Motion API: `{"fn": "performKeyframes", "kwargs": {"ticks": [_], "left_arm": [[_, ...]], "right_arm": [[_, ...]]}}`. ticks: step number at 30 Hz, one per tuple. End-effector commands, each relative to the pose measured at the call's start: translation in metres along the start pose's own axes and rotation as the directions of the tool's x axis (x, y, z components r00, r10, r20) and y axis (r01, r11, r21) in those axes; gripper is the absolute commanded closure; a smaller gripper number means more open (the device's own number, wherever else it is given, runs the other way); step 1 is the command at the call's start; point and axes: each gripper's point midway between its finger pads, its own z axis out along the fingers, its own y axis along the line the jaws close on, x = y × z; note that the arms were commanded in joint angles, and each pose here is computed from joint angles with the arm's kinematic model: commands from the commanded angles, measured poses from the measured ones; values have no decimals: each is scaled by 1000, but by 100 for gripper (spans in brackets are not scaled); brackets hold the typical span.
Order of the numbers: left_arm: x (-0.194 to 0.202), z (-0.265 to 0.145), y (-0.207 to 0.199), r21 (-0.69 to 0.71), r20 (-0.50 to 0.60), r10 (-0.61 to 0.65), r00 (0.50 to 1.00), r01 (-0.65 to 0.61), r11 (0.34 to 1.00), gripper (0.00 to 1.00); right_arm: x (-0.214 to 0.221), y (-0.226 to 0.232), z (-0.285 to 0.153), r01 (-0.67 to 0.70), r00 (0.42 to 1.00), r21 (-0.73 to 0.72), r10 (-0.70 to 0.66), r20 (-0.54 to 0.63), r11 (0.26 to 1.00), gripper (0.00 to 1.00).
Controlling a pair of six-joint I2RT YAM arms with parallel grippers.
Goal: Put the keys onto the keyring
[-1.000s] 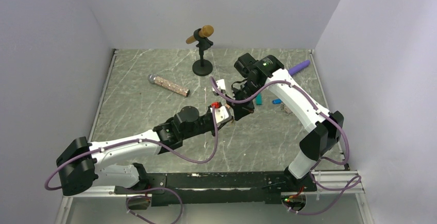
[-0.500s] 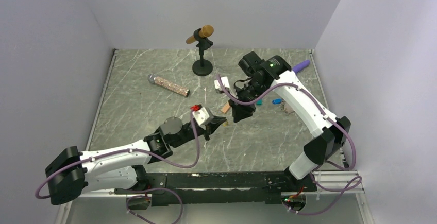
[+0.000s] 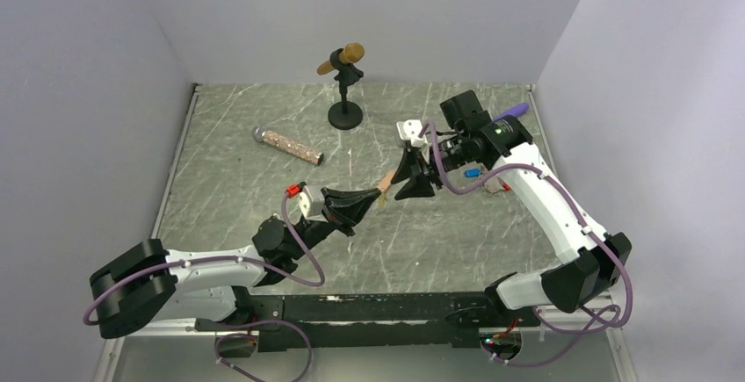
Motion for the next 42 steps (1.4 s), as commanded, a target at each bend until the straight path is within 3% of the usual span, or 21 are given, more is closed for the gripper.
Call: {"fn": "performKeyframes", "kwargs": {"ticks": [1,18,42], "left_arm": [[-51,18,-20,82,185,-50,981,35,996,100],[-43,22,-21,87,153,-47,987,34,996,100],[-43,18,-11,37,151,-33,988,28,999,100]], "right_arm": [[-38,-5,1,143,976,-9,-140,167,990,57],[-47,5,-1,164,965,-31,-154,213,986,81],[-49,9,-3,161,963,-43,-148,224,986,80]]}}
